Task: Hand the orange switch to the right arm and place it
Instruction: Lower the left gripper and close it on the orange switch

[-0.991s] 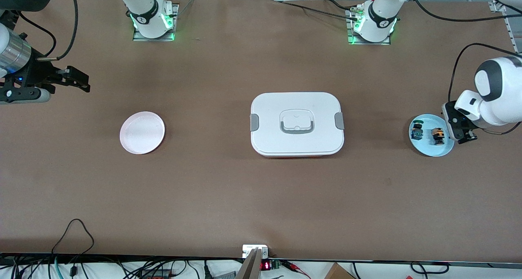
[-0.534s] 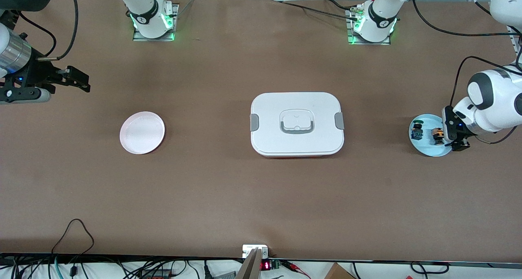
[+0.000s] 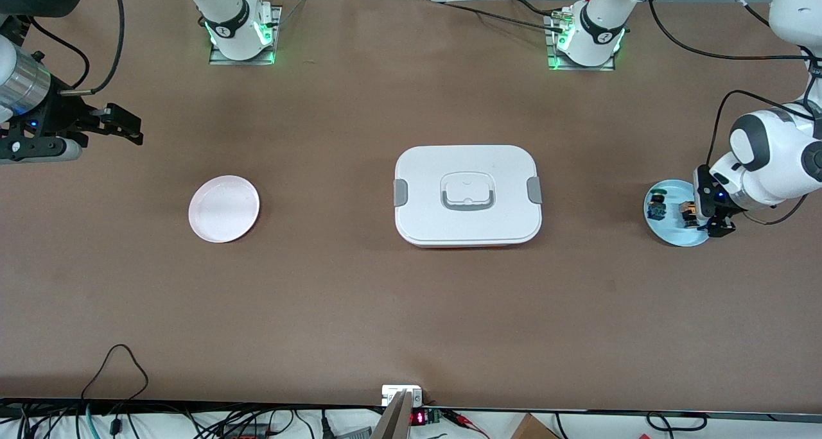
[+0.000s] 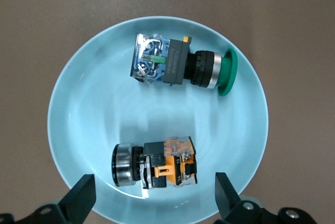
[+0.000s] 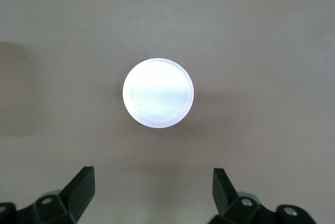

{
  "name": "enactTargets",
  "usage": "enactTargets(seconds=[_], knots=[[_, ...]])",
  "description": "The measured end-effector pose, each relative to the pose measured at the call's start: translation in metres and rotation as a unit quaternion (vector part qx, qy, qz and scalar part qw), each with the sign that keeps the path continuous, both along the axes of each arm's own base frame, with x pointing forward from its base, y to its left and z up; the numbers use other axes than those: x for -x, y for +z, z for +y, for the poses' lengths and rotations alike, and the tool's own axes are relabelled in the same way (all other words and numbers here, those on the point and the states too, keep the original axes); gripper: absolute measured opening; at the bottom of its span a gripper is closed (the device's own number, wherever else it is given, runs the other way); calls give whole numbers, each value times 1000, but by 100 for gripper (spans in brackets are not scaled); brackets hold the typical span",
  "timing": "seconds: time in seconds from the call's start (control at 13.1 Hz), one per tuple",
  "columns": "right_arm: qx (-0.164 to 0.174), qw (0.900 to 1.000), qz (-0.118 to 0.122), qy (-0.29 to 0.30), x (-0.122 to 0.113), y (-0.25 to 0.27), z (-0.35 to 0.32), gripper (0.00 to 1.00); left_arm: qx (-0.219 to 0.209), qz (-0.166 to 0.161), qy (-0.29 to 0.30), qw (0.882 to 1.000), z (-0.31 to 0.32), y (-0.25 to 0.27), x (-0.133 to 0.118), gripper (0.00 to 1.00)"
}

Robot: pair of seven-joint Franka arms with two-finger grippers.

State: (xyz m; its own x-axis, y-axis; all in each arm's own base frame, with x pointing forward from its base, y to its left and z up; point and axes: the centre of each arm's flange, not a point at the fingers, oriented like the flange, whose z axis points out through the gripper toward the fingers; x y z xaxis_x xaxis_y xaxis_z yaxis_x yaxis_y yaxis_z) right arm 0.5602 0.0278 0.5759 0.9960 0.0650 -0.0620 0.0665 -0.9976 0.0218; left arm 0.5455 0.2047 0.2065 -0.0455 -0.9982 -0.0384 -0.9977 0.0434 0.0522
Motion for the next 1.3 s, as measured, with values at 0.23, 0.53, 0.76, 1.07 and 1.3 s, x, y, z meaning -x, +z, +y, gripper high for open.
enactTargets(seconds=[0.23, 0.53, 0.76, 1.07, 1.3], knots=[[0, 1000, 0, 0, 0, 0, 0, 100, 3, -1, 10, 1000, 1, -1, 2, 100], [0, 1000, -2, 0, 0, 1, 0, 100, 9, -2, 34, 999, 6, -2, 4, 100], [0, 1000, -4, -1, -1, 1, -1, 100, 12, -2, 41, 999, 8, -3, 6, 100], [0, 1000, -6, -2, -1, 1, -2, 100, 20, 0, 31, 999, -7, -8, 2, 100], [0, 1000, -6, -3, -1, 1, -3, 100, 23, -1, 25, 999, -14, -10, -1, 100]])
